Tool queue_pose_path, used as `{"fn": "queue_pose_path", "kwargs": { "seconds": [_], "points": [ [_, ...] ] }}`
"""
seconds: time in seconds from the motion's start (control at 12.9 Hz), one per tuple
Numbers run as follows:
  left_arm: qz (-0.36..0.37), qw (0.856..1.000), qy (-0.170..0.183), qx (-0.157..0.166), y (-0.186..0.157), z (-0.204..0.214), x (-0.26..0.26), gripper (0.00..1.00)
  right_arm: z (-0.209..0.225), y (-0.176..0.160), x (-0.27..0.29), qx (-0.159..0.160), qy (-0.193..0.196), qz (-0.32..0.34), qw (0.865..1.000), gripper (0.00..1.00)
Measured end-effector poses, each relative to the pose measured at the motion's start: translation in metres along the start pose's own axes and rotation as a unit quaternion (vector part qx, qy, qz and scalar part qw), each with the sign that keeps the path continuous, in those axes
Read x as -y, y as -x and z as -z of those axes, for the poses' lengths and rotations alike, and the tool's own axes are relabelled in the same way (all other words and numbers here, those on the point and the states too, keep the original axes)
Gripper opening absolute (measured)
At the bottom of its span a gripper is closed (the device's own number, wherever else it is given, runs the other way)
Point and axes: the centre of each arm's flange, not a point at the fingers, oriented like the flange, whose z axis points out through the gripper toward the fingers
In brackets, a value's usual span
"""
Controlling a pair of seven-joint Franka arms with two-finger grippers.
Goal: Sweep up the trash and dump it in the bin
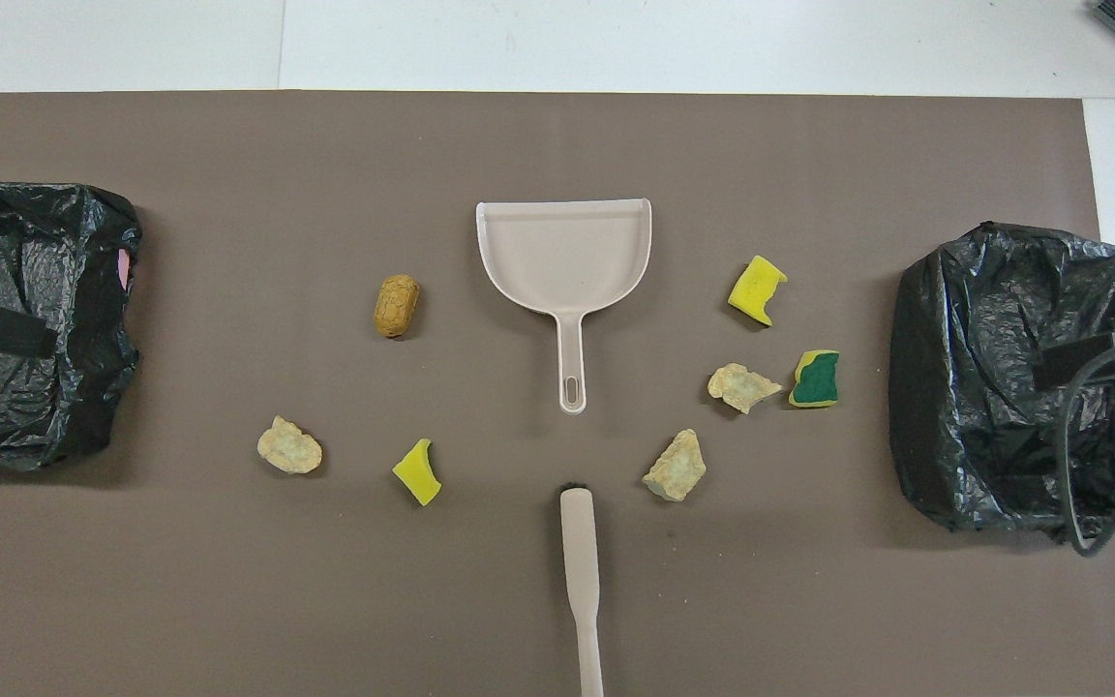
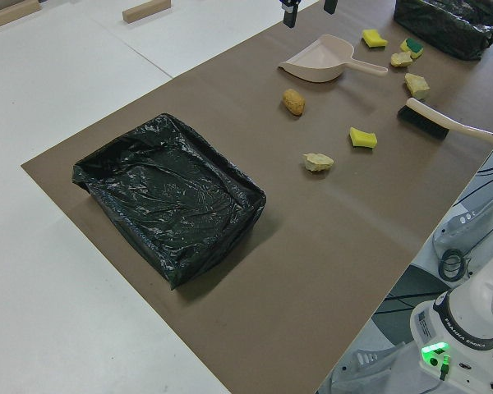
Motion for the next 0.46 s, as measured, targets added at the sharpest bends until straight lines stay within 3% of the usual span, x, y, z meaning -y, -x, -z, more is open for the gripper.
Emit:
{"fn": "queue_pose_path", "kwargs": {
  "seconds": [0.46],
  "points": [
    [0.0,1.0,0.0,0.0,0.0,-0.0002,-0.0002,1.0,0.0006,0.0003,0.0021,-0.001,0.0,0.002,1.0,1.0]
  ]
}}
